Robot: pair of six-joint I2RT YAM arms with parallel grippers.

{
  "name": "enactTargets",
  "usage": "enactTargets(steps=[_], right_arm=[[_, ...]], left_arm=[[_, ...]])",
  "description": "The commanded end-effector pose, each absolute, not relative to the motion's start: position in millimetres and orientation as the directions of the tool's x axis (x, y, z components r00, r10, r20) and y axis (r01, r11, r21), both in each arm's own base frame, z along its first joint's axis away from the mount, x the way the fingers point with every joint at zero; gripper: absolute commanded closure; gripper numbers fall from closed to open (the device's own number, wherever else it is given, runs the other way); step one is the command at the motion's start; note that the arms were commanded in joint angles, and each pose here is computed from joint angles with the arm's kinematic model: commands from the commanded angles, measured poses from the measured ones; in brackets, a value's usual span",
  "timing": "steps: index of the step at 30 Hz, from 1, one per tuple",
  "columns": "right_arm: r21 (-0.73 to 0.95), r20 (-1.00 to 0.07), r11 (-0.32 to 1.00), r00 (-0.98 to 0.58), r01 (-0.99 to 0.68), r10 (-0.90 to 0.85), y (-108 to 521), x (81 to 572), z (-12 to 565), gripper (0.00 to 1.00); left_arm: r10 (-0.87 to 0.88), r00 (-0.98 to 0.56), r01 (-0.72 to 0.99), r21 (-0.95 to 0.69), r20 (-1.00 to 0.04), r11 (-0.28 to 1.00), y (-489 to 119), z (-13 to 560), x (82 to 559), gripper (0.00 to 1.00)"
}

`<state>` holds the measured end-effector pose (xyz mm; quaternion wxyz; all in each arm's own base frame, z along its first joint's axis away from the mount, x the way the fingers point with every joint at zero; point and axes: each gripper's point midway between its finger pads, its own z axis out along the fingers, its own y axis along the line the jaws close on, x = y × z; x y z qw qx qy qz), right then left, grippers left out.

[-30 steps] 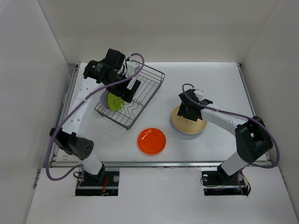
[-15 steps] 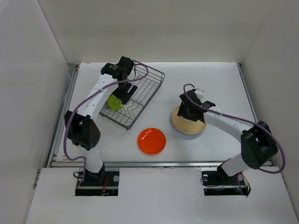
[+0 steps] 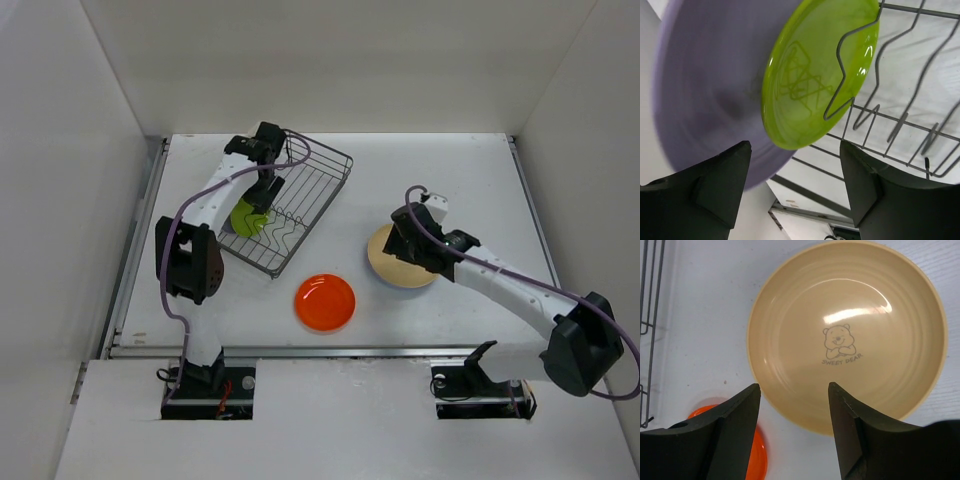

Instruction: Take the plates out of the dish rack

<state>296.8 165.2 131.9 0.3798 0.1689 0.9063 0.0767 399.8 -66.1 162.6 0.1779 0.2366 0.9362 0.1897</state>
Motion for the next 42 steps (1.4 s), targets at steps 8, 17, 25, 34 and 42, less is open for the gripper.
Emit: enactTargets(steps=[8, 17, 25, 34, 42], right_arm=[[0.278, -0.668, 0.925, -0.641, 0.258, 0.379, 159.6, 281.4, 138.4, 0.38], [0.285, -0.659, 0.927, -0.653, 0.243, 0.374, 164.6, 275.5, 141.4, 0.38], [0.298, -0.671, 0.929, -0.644, 0.218, 0.366, 170.3, 267.6, 163.7, 0.38], [0.409, -0.665, 0.902, -0.632, 0.137, 0.398, 173.4, 248.2, 190.2, 0.37], [0.439, -0.656, 0.886, -0.620, 0.150, 0.431, 161.5, 234.1, 192.1, 0.37]], left_arm=[[0.436, -0.878, 0.377, 0.275, -0.198, 0.884, -63.8, 134.8, 403.3, 0.66], [0.397, -0.871, 0.336, 0.240, -0.290, 0.911, -66.6, 178.9, 400.0, 1.00], [0.447, -0.755, 0.383, 0.231, -0.479, 0.894, -86.9, 278.3, 381.6, 1.00], [0.489, -0.680, 0.405, 0.275, -0.547, 0.872, -87.8, 319.2, 361.8, 1.00], [0.471, -0.625, 0.431, 0.228, -0.622, 0.873, -93.2, 345.1, 339.3, 1.00]])
